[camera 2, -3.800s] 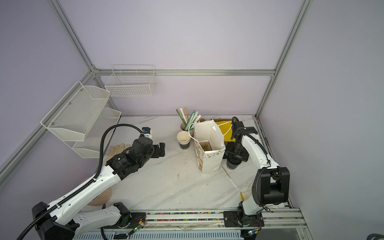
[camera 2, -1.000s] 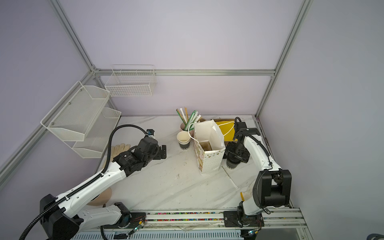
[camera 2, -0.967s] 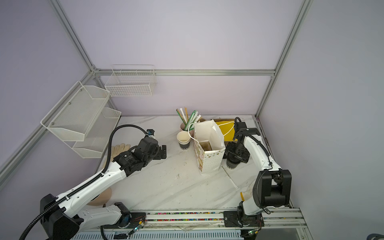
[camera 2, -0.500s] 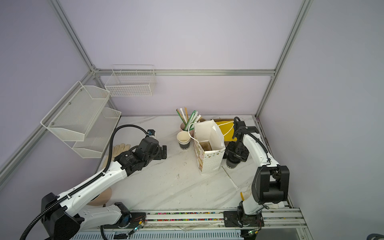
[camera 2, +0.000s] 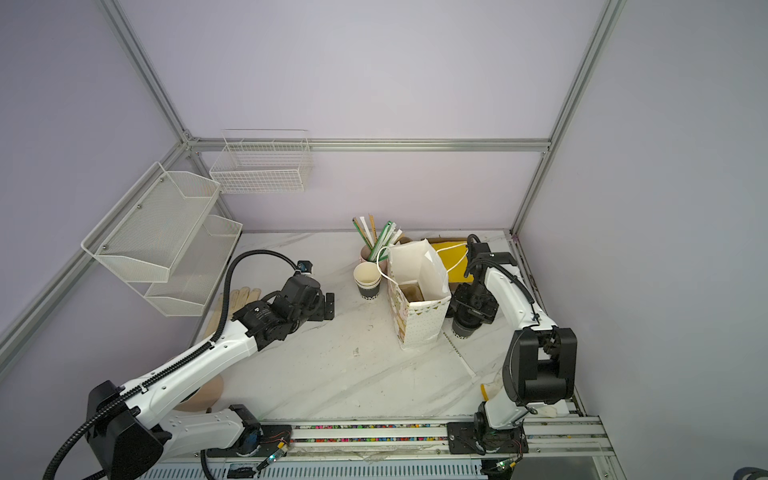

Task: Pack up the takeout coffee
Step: 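Raise the held black-lidded cup high with the right gripper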

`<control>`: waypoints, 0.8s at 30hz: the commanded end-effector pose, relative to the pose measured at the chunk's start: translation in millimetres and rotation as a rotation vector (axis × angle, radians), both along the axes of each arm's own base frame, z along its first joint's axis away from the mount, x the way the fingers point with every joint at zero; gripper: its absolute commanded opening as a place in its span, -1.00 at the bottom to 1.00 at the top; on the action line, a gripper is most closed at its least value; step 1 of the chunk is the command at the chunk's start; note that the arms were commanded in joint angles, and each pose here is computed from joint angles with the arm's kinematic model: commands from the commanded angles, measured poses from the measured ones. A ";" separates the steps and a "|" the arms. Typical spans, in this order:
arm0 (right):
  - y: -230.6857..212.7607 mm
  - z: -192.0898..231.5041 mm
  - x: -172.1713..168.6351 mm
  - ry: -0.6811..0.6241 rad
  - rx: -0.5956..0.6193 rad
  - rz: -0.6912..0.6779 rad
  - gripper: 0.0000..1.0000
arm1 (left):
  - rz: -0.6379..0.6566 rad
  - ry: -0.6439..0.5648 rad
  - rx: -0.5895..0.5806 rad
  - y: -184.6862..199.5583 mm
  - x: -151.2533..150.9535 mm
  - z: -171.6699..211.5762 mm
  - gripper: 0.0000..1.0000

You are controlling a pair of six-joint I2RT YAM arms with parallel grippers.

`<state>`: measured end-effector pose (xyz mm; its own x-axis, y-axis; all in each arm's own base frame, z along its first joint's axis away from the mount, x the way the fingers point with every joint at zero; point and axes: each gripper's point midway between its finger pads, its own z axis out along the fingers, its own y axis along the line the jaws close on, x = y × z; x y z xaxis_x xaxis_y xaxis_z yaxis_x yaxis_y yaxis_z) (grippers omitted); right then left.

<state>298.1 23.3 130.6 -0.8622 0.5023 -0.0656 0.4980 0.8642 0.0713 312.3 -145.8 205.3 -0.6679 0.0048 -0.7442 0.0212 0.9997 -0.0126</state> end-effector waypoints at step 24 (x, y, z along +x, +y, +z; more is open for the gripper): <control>-14.4 47.1 -16.0 -0.131 -0.066 0.020 0.38 | 0.000 -0.081 -0.096 -11.1 12.2 45.8 1.00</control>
